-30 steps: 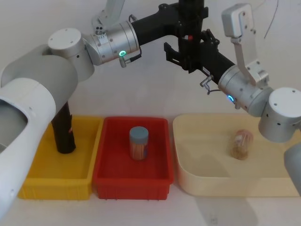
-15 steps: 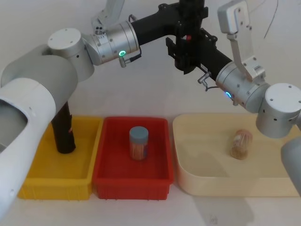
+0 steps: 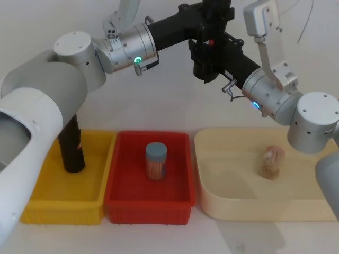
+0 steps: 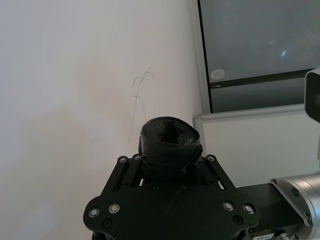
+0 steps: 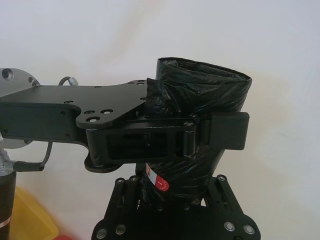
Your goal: Pick up the garbage bag with the one hand and transfer it to the other hand.
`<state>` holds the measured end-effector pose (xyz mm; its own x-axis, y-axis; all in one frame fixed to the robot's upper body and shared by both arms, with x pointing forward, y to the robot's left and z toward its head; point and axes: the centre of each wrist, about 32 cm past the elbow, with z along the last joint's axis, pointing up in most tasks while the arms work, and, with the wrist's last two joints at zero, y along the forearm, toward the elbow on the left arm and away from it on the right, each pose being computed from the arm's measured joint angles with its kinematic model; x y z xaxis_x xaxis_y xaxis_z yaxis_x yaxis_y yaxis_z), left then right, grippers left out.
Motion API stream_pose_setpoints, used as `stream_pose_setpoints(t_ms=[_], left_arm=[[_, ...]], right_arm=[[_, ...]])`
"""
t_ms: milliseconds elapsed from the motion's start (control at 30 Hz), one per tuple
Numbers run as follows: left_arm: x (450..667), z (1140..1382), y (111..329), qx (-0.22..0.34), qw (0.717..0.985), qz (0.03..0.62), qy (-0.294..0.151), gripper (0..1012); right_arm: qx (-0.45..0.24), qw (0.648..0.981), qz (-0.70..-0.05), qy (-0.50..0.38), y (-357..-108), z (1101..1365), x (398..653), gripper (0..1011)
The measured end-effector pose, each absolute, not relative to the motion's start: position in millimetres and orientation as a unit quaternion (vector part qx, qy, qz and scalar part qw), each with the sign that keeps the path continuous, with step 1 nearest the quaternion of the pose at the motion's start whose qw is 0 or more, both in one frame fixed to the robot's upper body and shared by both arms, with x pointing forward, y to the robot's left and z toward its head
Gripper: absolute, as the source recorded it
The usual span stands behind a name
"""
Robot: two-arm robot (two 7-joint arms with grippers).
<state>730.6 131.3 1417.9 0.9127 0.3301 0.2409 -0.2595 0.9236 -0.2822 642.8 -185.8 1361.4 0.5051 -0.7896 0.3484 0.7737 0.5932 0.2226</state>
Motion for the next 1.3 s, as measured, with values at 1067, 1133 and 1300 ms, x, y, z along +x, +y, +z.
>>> stream_pose_setpoints(t_ms=[1067,1133,1300], left_arm=[[731,1418,131,-0.123,0.970,0.152,-0.143,1002],[731,1418,131,-0.123,0.970,0.152,-0.143,1002],[731,1418,131,-0.123,0.970,0.152,-0.143,1002]], right_arm=[[0.009,0.834,-0.506,-0.218,-217,1357,634,529],[0.007,0.827,-0.519,-0.218,-224,1356,632,529],[0.001,0.813,-0.540,-0.216,-238,1353,627,529]])
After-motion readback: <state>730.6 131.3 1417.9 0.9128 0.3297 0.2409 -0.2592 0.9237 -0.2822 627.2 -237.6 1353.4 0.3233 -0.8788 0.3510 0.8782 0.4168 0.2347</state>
